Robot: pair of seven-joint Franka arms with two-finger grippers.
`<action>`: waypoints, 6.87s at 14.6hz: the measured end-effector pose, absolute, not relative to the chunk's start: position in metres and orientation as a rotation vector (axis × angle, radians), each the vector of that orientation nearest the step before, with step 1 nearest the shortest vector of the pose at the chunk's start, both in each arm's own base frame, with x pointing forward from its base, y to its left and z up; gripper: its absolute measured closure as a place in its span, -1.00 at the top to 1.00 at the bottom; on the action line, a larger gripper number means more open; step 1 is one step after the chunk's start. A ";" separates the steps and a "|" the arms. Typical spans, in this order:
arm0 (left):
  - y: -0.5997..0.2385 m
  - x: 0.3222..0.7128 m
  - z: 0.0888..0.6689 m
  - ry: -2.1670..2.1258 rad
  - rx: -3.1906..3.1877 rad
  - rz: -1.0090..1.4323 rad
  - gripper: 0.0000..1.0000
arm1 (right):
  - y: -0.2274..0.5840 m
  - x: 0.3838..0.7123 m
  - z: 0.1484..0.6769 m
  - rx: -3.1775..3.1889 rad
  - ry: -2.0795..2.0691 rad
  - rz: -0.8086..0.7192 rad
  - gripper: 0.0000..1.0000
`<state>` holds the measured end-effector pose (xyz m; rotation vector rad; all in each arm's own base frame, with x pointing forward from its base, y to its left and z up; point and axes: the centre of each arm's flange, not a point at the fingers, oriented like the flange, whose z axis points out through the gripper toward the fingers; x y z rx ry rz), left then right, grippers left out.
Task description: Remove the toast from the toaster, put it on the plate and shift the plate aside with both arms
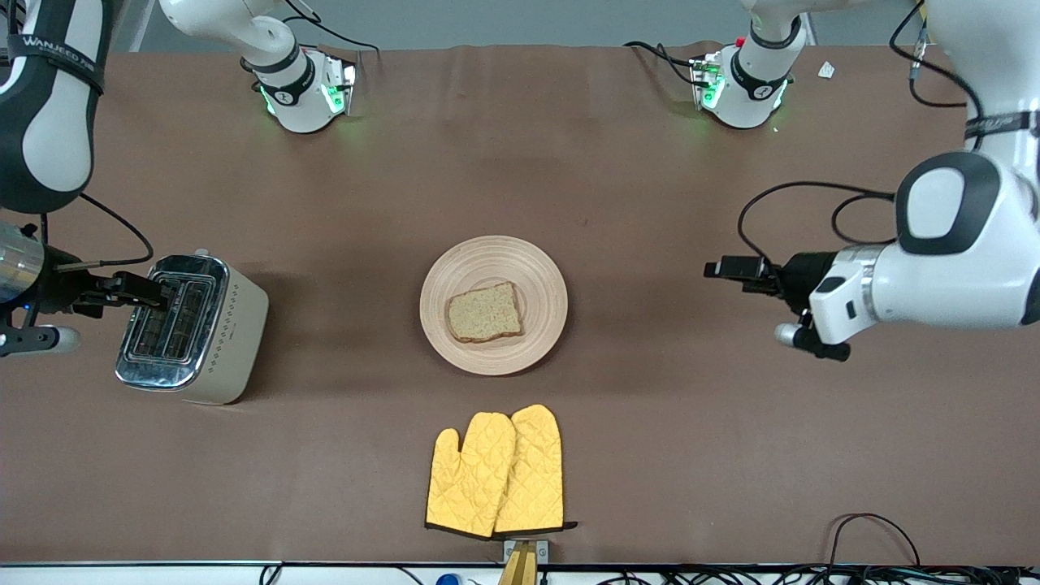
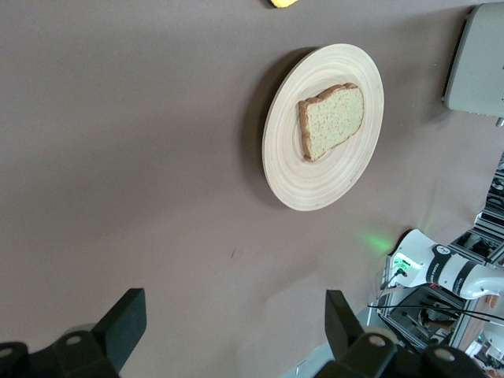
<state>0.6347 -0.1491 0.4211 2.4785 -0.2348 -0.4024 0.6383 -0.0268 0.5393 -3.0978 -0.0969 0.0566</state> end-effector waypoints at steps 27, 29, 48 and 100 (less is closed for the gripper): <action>-0.310 0.539 0.119 -0.169 2.002 -0.113 0.02 | -0.073 0.585 0.607 -3.063 -0.063 -0.100 1.00; -0.310 0.538 0.117 -0.167 2.002 -0.118 -0.04 | -0.071 0.581 0.607 -3.067 -0.004 -0.075 1.00; -0.271 0.579 0.142 -0.096 2.018 -0.009 -0.82 | -0.056 0.575 0.640 -3.091 0.157 -0.121 1.00; 0.236 0.559 0.132 0.104 2.039 -0.052 -0.59 | -0.051 0.568 0.635 -3.115 0.142 -0.020 1.00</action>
